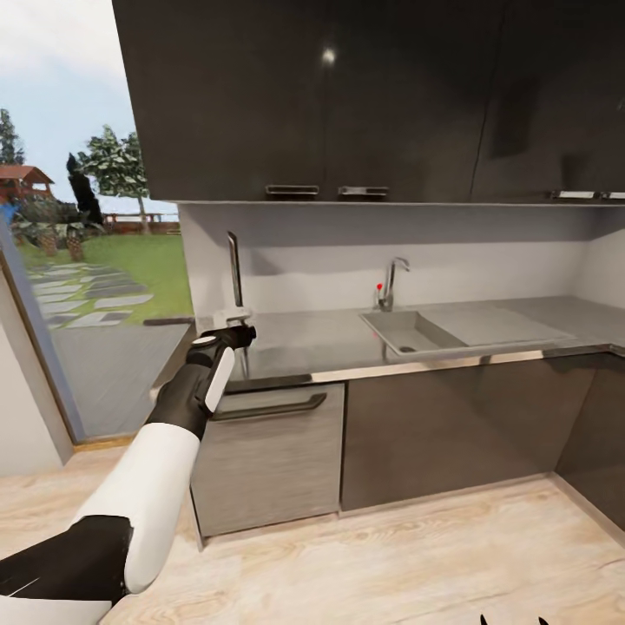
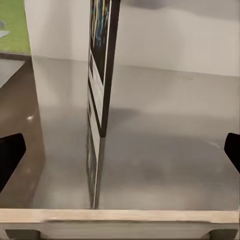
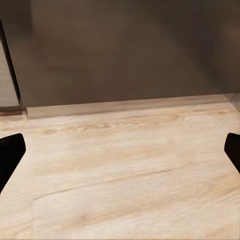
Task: Pick up the poster from the kitchen countertop and hang it on one of the wall nails in the kitchen.
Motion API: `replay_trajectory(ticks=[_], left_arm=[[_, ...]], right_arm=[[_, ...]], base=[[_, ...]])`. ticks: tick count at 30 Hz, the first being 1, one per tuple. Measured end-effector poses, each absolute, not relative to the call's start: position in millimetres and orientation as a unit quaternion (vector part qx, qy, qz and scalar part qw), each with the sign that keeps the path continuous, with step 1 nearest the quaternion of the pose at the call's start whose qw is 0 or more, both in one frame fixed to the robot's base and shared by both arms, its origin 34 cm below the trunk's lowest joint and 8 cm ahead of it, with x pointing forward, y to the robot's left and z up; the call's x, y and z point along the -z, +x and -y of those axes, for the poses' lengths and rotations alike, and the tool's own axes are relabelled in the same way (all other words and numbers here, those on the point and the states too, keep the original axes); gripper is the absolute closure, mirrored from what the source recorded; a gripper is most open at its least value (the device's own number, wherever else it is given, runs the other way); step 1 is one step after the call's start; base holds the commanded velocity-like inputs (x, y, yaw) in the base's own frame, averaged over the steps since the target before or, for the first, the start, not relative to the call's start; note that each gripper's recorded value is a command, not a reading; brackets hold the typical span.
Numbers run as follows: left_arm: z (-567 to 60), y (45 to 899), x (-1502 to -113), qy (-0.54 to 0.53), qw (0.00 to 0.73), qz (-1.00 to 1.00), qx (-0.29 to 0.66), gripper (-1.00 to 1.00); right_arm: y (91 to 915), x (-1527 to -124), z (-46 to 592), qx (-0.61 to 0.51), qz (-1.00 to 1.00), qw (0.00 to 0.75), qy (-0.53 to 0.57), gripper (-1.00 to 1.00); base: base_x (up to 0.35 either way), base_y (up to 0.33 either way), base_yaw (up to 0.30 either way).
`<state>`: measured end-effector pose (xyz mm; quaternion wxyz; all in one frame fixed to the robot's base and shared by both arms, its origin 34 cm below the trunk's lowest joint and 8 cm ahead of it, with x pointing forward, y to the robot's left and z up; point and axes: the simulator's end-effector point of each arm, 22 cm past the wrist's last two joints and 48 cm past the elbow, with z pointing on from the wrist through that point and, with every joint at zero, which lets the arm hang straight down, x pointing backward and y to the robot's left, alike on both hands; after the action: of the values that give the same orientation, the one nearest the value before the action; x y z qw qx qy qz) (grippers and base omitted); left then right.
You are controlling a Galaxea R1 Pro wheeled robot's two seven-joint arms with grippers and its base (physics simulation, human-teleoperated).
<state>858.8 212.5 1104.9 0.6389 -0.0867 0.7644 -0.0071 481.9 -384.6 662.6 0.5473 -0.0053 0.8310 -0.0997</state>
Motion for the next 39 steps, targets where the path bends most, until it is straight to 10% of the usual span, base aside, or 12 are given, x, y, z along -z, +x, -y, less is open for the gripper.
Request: replay_trajectory(ticks=[39], left_arm=[[-245.9, 867.2, -1028.4, -0.133, 0.636, -0.759, -0.050, -1.00]], right_arm=[[471.7, -648.5, 388.0, 0.102, -0.841, 0.531, -0.003, -1.00]], base=[[0.084, 0.000, 0.000]])
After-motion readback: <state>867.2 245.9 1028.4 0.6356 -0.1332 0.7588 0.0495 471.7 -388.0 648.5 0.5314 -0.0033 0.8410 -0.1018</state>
